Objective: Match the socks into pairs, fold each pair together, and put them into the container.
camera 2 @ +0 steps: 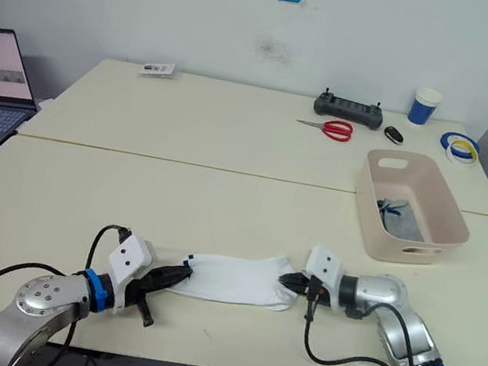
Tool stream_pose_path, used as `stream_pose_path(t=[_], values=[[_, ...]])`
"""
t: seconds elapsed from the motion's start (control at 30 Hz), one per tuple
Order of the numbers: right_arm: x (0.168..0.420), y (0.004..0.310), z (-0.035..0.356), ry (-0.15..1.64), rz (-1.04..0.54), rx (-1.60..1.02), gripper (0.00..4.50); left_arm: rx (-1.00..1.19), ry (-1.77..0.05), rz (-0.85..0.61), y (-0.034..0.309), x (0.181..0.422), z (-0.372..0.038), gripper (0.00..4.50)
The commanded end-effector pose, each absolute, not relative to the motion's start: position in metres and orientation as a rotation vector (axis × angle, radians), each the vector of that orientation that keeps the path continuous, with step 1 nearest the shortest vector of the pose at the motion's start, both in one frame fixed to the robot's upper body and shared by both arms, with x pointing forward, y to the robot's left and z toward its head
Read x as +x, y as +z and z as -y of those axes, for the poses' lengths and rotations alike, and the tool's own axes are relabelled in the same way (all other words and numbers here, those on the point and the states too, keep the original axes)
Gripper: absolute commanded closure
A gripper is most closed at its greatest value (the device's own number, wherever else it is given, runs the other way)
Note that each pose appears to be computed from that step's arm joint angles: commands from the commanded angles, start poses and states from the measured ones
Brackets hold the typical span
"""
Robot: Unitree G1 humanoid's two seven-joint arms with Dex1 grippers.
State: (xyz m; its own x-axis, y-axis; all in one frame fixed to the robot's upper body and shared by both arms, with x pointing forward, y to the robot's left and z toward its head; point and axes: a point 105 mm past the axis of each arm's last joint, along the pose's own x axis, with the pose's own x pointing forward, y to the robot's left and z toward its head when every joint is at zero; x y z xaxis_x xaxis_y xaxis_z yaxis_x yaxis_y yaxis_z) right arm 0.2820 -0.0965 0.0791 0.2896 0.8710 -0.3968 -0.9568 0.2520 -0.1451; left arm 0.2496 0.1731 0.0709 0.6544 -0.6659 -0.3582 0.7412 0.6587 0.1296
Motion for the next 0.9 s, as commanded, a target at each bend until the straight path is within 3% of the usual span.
stream_pose_path(t=[0.03, 0.13, 0.23, 0.57, 0.6, 0.9], values=[[0.278, 0.118, 0.089, 1.28, -0.149, -0.302, 4.48, 0.26, -0.862, -0.21, 0.095, 0.25, -0.166, 4.5], [0.277, 0.13, 0.094, 1.259, -0.191, -0.198, 4.48, 0.269, -0.906, -0.197, 0.104, 0.249, -0.162, 4.5], [0.275, 0.136, 0.107, 1.237, -0.315, -0.09, 3.88, 0.332, -0.975, -0.228, 0.101, 0.248, -0.158, 4.5], [0.274, 0.122, 0.125, 1.087, -0.669, 0.032, 0.25, 0.403, -1.018, -0.314, 0.076, 0.249, -0.148, 4.5], [0.275, 0.121, 0.125, 1.065, -0.684, 0.039, 0.06, 0.414, -1.009, -0.321, 0.073, 0.25, -0.149, 4.5], [0.28, 0.107, 0.116, 1.008, -0.824, 0.131, 0.06, 0.385, -0.965, -0.336, 0.071, 0.248, -0.151, 4.5]])
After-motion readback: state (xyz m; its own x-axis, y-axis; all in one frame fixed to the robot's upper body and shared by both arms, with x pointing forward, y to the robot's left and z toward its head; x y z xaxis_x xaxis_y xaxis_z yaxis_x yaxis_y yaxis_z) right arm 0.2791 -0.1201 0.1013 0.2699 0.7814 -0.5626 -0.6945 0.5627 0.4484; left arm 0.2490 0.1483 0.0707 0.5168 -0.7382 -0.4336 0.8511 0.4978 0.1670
